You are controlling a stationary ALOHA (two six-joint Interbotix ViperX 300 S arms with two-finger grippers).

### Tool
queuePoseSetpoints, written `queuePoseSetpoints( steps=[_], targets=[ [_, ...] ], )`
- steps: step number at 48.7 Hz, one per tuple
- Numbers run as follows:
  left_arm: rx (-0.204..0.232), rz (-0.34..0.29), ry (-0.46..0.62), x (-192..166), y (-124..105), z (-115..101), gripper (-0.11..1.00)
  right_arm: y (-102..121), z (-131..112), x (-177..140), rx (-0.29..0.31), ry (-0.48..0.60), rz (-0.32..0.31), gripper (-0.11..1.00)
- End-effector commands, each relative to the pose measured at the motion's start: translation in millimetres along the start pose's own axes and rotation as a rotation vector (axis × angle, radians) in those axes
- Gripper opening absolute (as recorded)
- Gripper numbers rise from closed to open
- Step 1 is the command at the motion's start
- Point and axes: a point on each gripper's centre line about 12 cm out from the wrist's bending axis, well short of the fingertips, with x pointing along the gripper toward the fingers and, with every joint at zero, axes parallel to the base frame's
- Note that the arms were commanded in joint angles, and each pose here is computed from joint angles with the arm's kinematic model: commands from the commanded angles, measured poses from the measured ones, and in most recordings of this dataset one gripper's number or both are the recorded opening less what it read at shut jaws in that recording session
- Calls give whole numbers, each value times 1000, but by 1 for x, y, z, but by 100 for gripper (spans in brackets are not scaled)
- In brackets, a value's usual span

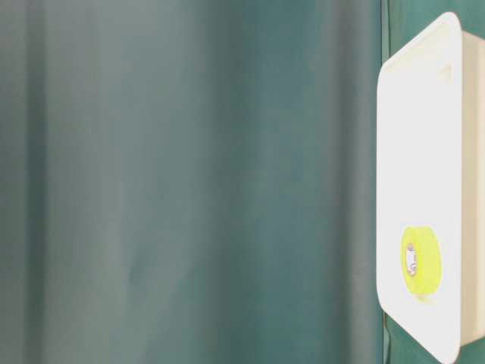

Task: Put the tape into the white case with the right arm.
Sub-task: 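Move the right gripper down into the blue tape roll's core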

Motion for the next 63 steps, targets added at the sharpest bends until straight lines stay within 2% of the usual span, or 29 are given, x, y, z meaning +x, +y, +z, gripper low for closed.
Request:
queuePoseSetpoints(
  steps=[1,13,29,63],
  targets=[
    [-4,4,-14,1,0,6,1,12,17,7,-21,-30,36,60],
    [-4,4,-14,1,0,6,1,42,34,33,-77,-15,110,61],
    [-4,4,-16,1,0,6,1,72,48,67,-122,6,167,61],
    [-2,4,-16,1,0,6,1,69,27,102,-121,113,146,61]
  ],
)
